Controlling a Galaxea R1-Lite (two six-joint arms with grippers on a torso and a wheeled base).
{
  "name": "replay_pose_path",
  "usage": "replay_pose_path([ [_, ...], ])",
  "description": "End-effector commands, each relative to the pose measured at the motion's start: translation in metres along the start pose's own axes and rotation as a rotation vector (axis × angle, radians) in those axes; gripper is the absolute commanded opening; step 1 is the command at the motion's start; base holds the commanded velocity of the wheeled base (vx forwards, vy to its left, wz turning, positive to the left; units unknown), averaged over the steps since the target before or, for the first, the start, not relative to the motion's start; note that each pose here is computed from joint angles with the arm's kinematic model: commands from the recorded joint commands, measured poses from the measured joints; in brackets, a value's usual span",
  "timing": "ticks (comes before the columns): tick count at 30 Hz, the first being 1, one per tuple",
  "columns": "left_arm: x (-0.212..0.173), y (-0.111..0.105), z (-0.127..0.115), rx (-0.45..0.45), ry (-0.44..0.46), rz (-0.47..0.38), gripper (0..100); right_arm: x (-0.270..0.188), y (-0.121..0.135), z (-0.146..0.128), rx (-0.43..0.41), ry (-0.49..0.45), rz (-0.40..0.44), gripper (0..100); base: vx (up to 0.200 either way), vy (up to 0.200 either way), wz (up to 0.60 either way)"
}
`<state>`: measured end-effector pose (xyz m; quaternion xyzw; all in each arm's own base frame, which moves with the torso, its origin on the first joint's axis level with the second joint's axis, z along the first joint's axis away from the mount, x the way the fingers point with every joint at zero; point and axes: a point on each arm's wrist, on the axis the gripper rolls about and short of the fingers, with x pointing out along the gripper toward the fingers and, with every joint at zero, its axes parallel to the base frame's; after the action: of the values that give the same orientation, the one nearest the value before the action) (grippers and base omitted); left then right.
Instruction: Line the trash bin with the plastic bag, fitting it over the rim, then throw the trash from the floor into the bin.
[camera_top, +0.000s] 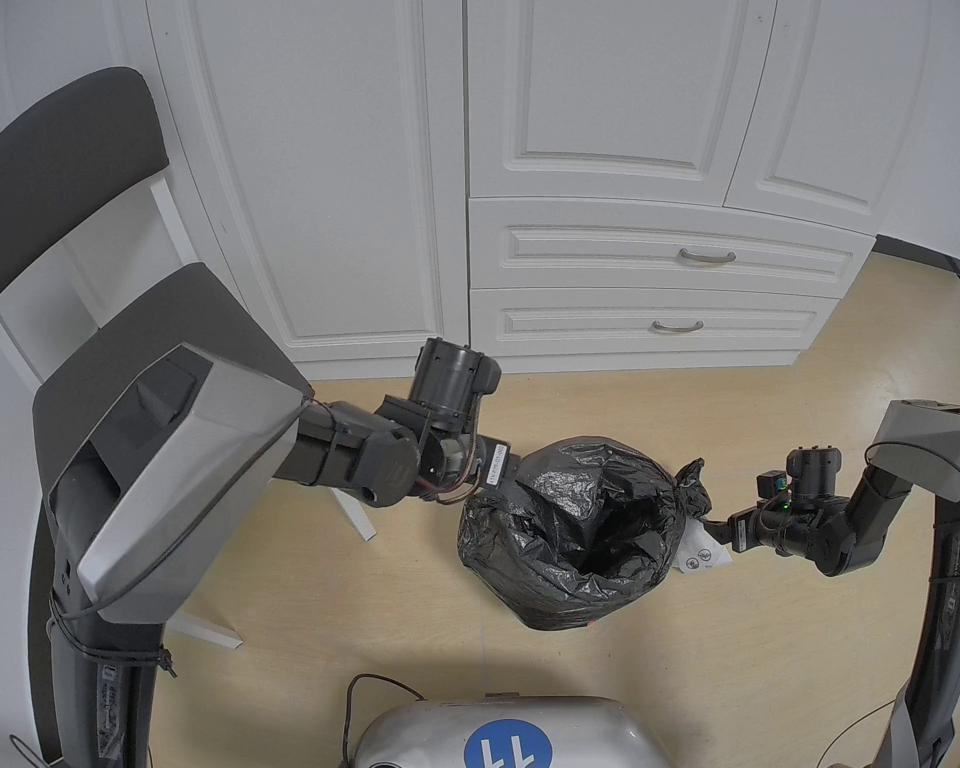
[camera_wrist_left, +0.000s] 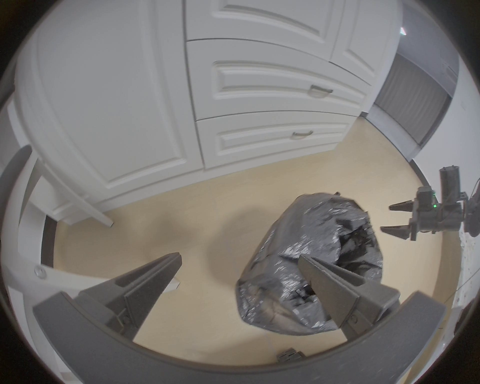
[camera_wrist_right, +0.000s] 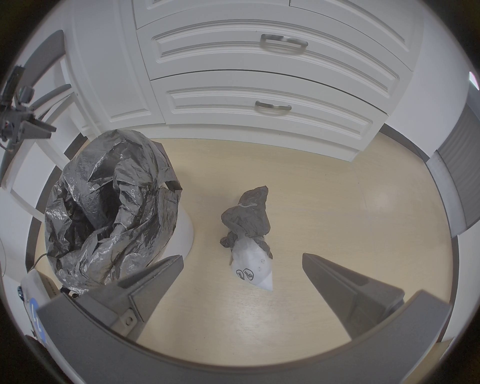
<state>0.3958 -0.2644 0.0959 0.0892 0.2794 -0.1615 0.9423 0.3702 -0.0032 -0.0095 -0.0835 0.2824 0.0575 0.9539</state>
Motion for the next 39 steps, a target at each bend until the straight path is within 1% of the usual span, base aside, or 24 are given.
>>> replay_pose_path([
  [1,0.020,-0.036,0.003,0.072,0.004,-0.076,100,0.003,-0.002,-0.003,0.004,0.006,-0.004,100,0.000,0.000,0.00],
  [3,0.029,-0.050,-0.002,0.106,0.029,-0.120,100,0.003,-0.007,-0.003,0.010,0.007,-0.013,100,0.000,0.000,0.00],
  [6,0.045,-0.063,-0.013,0.170,0.068,-0.140,100,0.004,-0.010,-0.006,0.014,0.013,-0.018,100,0.000,0.000,0.00],
  [7,0.055,-0.065,-0.025,0.199,0.101,-0.139,100,0.005,-0.012,-0.007,0.018,0.014,-0.020,100,0.000,0.000,0.00],
  [9,0.066,-0.067,-0.039,0.244,0.132,-0.142,100,0.007,-0.014,-0.008,0.022,0.017,-0.018,100,0.000,0.000,0.00],
  [10,0.066,-0.067,-0.039,0.244,0.132,-0.142,100,0.007,-0.014,-0.008,0.022,0.017,-0.018,100,0.000,0.000,0.00],
  [11,0.072,-0.068,-0.047,0.281,0.146,-0.146,100,0.008,-0.017,-0.010,0.027,0.018,-0.018,100,0.000,0.000,0.00],
  [12,0.075,-0.068,-0.052,0.296,0.154,-0.146,100,0.009,-0.019,-0.010,0.029,0.016,-0.019,100,0.000,0.000,0.00],
  [13,0.075,-0.068,-0.052,0.298,0.155,-0.147,100,0.009,-0.019,-0.010,0.031,0.016,-0.019,100,0.000,0.000,0.00],
  [14,0.081,-0.070,-0.059,0.314,0.159,-0.146,100,0.011,-0.022,-0.012,0.034,0.018,-0.022,100,0.000,0.000,0.00],
  [16,0.084,-0.070,-0.060,0.319,0.139,-0.145,100,0.012,-0.025,-0.011,0.037,0.014,-0.028,100,0.000,0.000,0.00],
  [17,0.089,-0.069,-0.061,0.325,0.113,-0.141,100,0.012,-0.027,-0.012,0.040,0.016,-0.032,100,0.000,0.000,0.00],
  [18,0.089,-0.069,-0.061,0.325,0.113,-0.141,100,0.013,-0.028,-0.011,0.041,0.011,-0.031,100,0.000,0.000,0.00],
  [19,0.096,-0.067,-0.063,0.329,0.071,-0.127,100,0.013,-0.030,-0.012,0.044,0.010,-0.028,100,0.000,0.000,0.00],
  [22,0.105,-0.057,-0.060,0.298,0.000,-0.087,100,0.014,-0.032,-0.014,0.051,0.009,-0.014,100,0.000,0.000,0.00],
  [25,0.108,-0.051,-0.056,0.272,-0.042,-0.071,100,0.015,-0.034,-0.015,0.054,0.011,-0.016,100,0.000,0.000,0.00],
  [28,0.111,-0.041,-0.050,0.209,-0.095,-0.052,100,0.016,-0.034,-0.018,0.056,0.017,-0.016,100,0.000,0.000,0.00],
  [33,0.112,-0.032,-0.042,0.138,-0.149,-0.036,100,0.022,-0.043,-0.024,0.070,0.028,-0.033,100,0.000,0.000,0.00],
  [39,0.111,-0.026,-0.037,0.093,-0.176,-0.028,100,0.034,-0.045,-0.033,0.075,0.041,-0.035,100,0.000,0.000,0.00],
])
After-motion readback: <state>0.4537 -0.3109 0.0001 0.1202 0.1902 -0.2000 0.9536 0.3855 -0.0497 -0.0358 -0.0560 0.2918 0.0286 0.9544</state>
